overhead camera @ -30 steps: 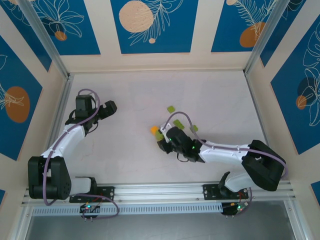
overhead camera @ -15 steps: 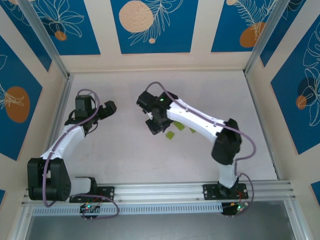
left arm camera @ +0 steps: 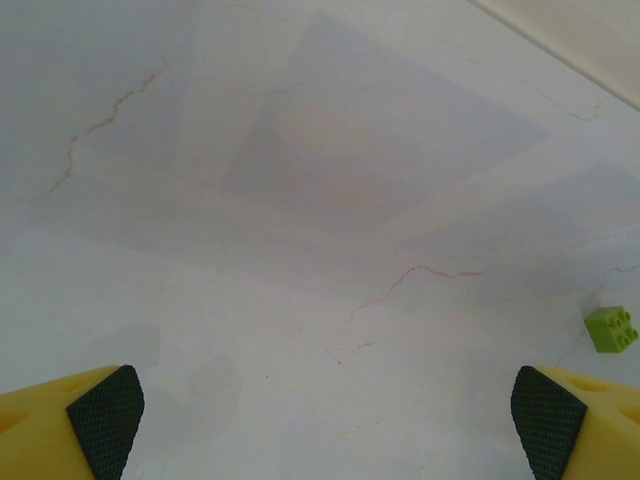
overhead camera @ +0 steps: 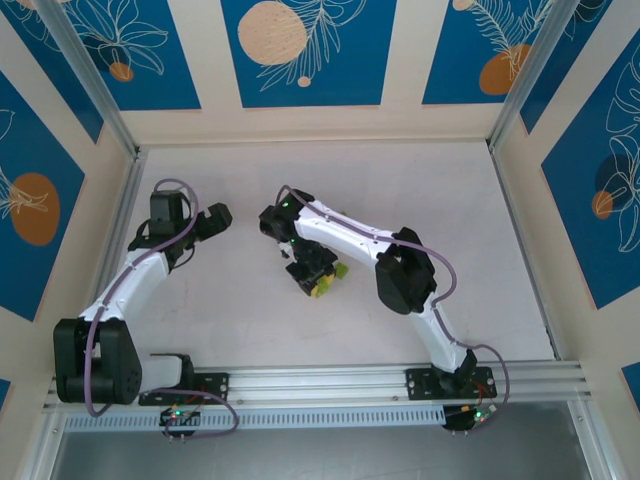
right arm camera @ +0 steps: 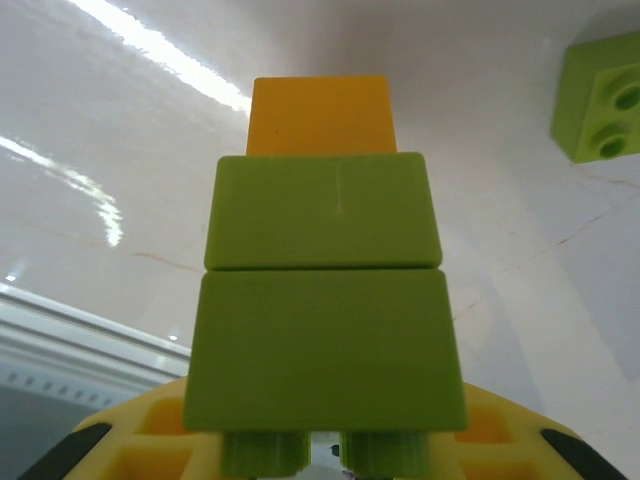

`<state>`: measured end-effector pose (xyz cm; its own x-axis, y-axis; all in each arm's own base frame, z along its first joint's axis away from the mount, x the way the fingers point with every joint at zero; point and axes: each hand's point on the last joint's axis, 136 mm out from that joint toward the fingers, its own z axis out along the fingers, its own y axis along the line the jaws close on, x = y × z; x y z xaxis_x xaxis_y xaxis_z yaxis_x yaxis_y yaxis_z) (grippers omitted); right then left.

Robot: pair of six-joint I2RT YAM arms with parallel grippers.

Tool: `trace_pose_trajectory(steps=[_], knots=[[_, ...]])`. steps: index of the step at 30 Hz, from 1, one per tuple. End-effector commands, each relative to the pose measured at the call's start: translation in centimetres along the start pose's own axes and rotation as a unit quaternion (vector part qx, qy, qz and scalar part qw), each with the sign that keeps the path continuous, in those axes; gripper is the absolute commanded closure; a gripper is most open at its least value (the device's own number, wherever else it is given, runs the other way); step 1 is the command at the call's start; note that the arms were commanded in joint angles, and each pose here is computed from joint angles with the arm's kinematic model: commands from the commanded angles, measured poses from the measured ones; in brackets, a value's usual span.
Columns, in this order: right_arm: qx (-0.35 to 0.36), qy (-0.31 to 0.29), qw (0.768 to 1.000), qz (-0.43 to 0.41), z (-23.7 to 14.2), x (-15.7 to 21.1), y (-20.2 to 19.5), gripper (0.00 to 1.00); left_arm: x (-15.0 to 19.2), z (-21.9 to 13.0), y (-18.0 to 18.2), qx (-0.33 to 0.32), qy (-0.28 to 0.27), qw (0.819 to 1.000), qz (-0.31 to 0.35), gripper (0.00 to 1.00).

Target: Assemble a carrot with lego

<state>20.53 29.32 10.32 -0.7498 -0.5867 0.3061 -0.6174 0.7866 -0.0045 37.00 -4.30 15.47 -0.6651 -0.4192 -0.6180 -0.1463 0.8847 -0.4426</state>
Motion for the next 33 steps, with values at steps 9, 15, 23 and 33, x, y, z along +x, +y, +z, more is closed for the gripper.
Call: trace_pose_trajectory(steps=[9, 15, 23, 33], knots=[[-0.047, 0.134, 0.99, 0.011, 1.5, 4.2, 0.6, 0.72, -2.0, -1.4, -0.9, 0.009, -0.029, 0.999, 0.011, 0.03], [-0.045, 0.141, 0.989, 0.015, 1.8, 4.3, 0.3, 0.71, -2.0, -1.4, -0.9, 0.009, -0.029, 0.999, 0.01, 0.03], [-0.045, 0.146, 0.988, 0.014, 2.2, 3.8, 0.4, 0.69, -2.0, -1.4, -1.0, 0.012, -0.029, 0.999, 0.01, 0.03], [-0.04, 0.143, 0.989, 0.013, 2.3, 3.5, 0.3, 0.63, -2.1, -1.4, -0.9, 0.011, -0.03, 0.999, 0.01, 0.03]])
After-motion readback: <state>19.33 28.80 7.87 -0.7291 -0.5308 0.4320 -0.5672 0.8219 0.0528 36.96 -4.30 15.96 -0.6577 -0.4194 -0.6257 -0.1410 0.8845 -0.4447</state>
